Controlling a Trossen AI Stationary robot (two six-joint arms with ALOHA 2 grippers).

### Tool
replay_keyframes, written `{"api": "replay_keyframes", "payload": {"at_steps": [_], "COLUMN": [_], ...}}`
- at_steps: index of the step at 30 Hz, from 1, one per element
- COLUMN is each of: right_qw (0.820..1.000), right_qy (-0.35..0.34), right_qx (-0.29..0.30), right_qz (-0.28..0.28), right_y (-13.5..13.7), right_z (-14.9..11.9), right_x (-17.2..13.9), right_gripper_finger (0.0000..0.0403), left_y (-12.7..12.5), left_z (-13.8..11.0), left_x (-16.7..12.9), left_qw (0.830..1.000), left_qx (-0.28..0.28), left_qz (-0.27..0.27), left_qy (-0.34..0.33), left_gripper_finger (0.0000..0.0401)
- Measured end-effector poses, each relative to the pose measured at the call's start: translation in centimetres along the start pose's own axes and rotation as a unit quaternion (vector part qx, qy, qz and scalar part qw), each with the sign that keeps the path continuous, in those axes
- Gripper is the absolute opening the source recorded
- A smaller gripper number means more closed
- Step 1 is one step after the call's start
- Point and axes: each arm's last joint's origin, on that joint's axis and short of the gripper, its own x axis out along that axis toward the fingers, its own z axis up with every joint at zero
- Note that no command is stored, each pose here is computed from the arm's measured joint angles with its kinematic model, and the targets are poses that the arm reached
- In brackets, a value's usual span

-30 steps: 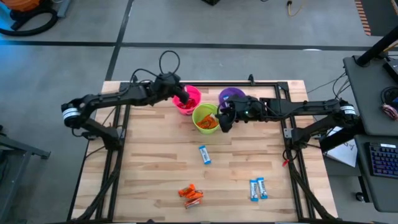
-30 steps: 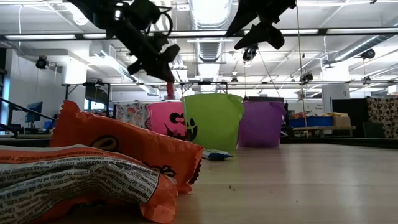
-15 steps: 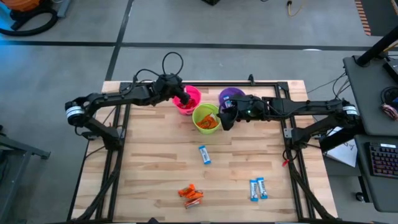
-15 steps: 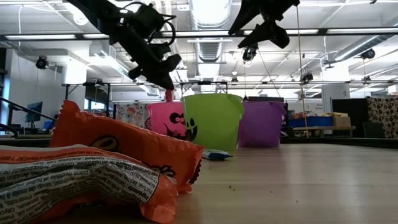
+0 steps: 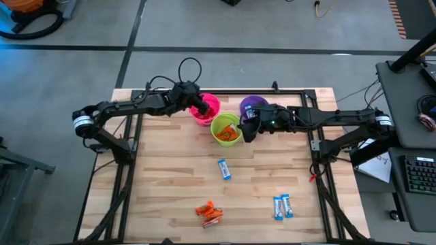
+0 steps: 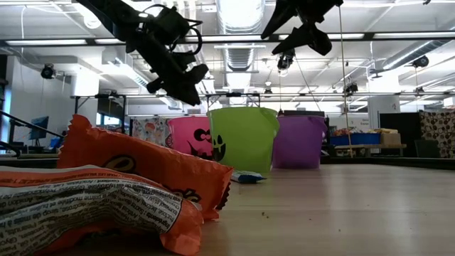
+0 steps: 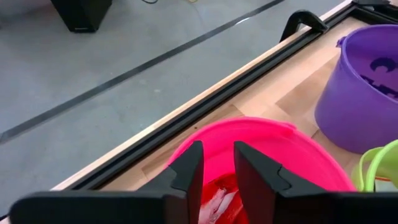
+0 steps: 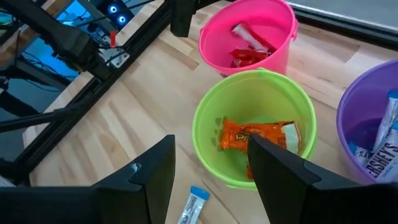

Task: Sort candy
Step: Put the blue candy into the violet bin

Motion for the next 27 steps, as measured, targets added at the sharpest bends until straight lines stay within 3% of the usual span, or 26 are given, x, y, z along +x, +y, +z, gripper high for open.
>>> {"api": "replay_keyframes", "payload": {"at_steps": [6,11,18,21,27], "right_qw": [0.999,0.987,0.938,0.913,0.880], "right_qy": [0.028,0.122,0.293,0.356,0.420], "right_qx": [0.030,0.088,0.185,0.197,0.199], "right_qz": [0.034,0.065,0.009,-0.025,-0.093], "right_y": [0.2,0.1,0.5,1.5,3.7], "right_z": [-0.1,-1.0,-4.7,-7.1,-11.7], "right_x": [-0.3,-0.4,-0.6,-1.2,-2.7], "right_gripper_finger": [0.0192,0.0192,0.0191,0.0191,0.0191], "left_y": [0.2,0.2,-1.1,-2.1,-4.3], "left_z": [0.7,1.9,2.9,2.7,2.0], "left_x": [-1.6,-4.0,-7.7,-9.2,-11.7], "left_qw": [1.000,0.996,0.988,0.984,0.974], "left_qx": [-0.016,-0.023,-0.029,-0.029,-0.018], "left_qz": [-0.018,-0.074,-0.132,-0.159,-0.216], "left_qy": [-0.009,-0.032,-0.071,-0.073,-0.074], "left_gripper_finger": [0.0097,0.0100,0.0098,0.0098,0.0098]}}
